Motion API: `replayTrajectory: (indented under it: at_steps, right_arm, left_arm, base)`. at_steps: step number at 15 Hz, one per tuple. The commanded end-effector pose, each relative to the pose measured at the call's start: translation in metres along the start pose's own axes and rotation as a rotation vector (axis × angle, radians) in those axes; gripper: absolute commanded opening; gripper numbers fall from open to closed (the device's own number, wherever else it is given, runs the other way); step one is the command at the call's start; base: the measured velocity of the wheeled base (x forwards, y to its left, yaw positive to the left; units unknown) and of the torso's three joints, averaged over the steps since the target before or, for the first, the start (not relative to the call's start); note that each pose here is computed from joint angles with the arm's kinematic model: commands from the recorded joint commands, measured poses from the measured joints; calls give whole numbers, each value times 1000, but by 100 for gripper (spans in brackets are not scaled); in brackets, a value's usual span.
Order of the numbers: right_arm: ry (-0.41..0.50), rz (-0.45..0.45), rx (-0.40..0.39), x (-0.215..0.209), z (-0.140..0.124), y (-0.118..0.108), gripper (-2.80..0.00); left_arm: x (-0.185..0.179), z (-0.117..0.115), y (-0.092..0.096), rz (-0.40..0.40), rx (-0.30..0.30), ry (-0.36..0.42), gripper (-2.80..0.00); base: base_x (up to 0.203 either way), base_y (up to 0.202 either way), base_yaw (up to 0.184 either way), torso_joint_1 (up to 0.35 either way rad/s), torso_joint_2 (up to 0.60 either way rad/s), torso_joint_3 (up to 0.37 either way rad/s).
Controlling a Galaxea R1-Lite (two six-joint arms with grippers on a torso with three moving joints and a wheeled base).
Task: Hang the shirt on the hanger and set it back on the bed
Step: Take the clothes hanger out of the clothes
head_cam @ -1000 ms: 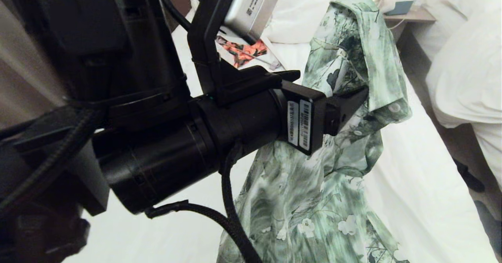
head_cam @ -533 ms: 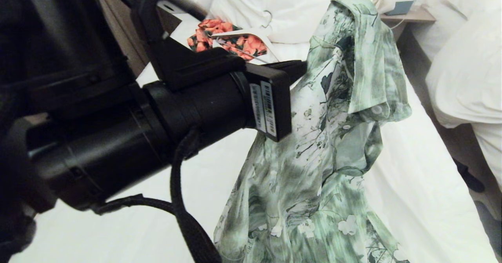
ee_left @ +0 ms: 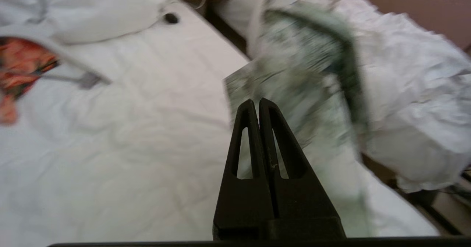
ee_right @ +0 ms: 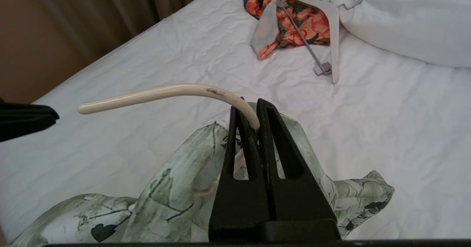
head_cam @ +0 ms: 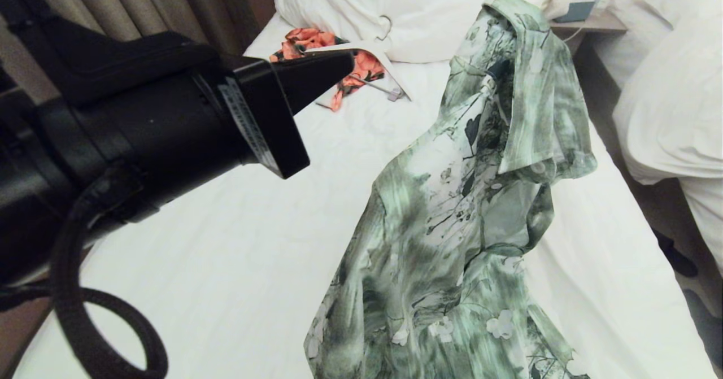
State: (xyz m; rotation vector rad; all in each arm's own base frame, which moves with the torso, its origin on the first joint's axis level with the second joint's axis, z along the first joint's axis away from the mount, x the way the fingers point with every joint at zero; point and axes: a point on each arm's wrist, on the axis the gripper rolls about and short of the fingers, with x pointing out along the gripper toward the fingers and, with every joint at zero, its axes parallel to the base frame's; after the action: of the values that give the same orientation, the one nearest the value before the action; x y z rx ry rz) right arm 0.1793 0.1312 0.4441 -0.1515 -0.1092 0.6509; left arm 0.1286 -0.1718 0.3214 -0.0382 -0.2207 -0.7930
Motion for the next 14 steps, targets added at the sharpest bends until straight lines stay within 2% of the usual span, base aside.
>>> replayTrajectory:
  at_steps: [1,5,7,9,14]
  right_arm:
    - [-2,-3,-1,-3,1,-1,-280]
    - [-16,-29,-4,-7,3,-6,-280]
    - [-18,-84,-6,-6,3,-11,-280]
    - [-11,-132,-5,-5,2,-12,-280]
    - [-19,-167,-6,-9,6,-13,-280]
  left_arm:
    - [-18,-2,13,63,11,-2,-280]
    - [-51,-22,39,204,42,53,-280]
    - [-73,-29,54,311,62,67,-280]
    - [-91,-32,60,375,75,62,-280]
    - [-120,-28,59,428,88,59,-280]
  base:
    - [0,0,0,0,0,0]
    - [0,0,0,60,-254,-176]
    - [0,0,0,116,-474,-333]
    - [0,0,0,153,-506,-354]
    - [0,0,0,187,-540,-363]
